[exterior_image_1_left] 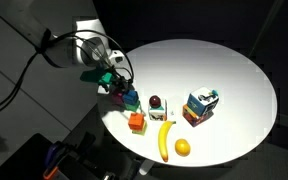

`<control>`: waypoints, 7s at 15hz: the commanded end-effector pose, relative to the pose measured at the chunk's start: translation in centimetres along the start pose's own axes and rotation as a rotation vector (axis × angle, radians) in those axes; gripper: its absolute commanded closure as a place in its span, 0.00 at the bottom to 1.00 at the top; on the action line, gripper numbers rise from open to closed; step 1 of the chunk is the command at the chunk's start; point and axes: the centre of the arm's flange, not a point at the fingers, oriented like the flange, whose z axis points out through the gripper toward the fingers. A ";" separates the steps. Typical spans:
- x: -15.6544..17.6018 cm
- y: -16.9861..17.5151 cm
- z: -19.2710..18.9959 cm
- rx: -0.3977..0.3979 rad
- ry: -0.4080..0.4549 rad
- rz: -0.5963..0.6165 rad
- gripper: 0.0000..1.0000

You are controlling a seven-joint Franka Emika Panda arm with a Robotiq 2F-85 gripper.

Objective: Pick up the pink block and put it on the orange block

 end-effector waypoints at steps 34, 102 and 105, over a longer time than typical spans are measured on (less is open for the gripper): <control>1.7 1.1 -5.8 -0.014 -0.139 0.026 0.69; -10.9 17.1 -6.1 0.017 -0.154 0.031 0.69; -10.9 17.2 -5.8 0.027 -0.150 0.023 0.69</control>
